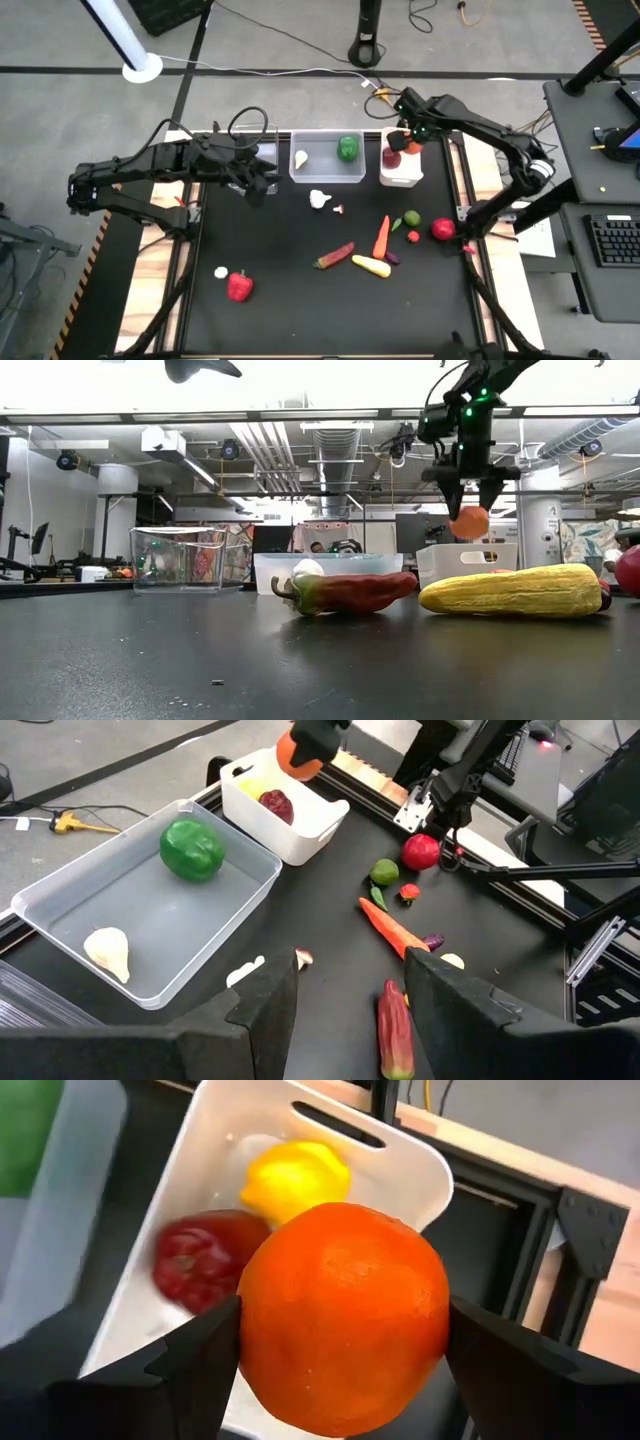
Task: Sort produce into baskets
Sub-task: Put the orange into the white bin
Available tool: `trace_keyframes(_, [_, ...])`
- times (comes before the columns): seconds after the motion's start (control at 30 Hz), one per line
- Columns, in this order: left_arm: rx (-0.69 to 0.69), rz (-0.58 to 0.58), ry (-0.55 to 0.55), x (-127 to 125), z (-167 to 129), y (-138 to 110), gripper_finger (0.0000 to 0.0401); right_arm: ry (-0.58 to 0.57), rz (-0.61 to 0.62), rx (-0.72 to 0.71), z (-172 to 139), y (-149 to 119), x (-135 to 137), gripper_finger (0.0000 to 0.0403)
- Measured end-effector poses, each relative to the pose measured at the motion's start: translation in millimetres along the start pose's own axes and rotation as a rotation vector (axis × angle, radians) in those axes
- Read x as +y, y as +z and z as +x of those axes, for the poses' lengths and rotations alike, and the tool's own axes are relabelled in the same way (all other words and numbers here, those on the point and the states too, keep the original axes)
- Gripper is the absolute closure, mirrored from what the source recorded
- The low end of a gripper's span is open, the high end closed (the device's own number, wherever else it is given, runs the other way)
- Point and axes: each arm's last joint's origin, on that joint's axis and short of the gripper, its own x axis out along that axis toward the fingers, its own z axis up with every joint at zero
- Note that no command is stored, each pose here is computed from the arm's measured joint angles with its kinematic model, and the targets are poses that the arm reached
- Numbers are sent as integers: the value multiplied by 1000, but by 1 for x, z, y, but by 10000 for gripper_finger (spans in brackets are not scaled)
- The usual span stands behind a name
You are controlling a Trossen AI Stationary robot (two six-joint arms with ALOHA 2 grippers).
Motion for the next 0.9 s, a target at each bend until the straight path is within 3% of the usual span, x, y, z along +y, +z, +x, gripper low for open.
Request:
trace_keyframes(0.4, [0, 1, 0, 0, 0, 0, 235, -37, -34, 54, 40, 17, -4, 86])
trace_keyframes(0.6, [0, -1, 0, 0, 0, 0, 235, -49, -42, 88, 52, 18, -1, 58])
trace_keyframes(0.9, [44, -10, 21, 2, 0, -4, 235, -54, -51, 110, 60, 18, 0, 54])
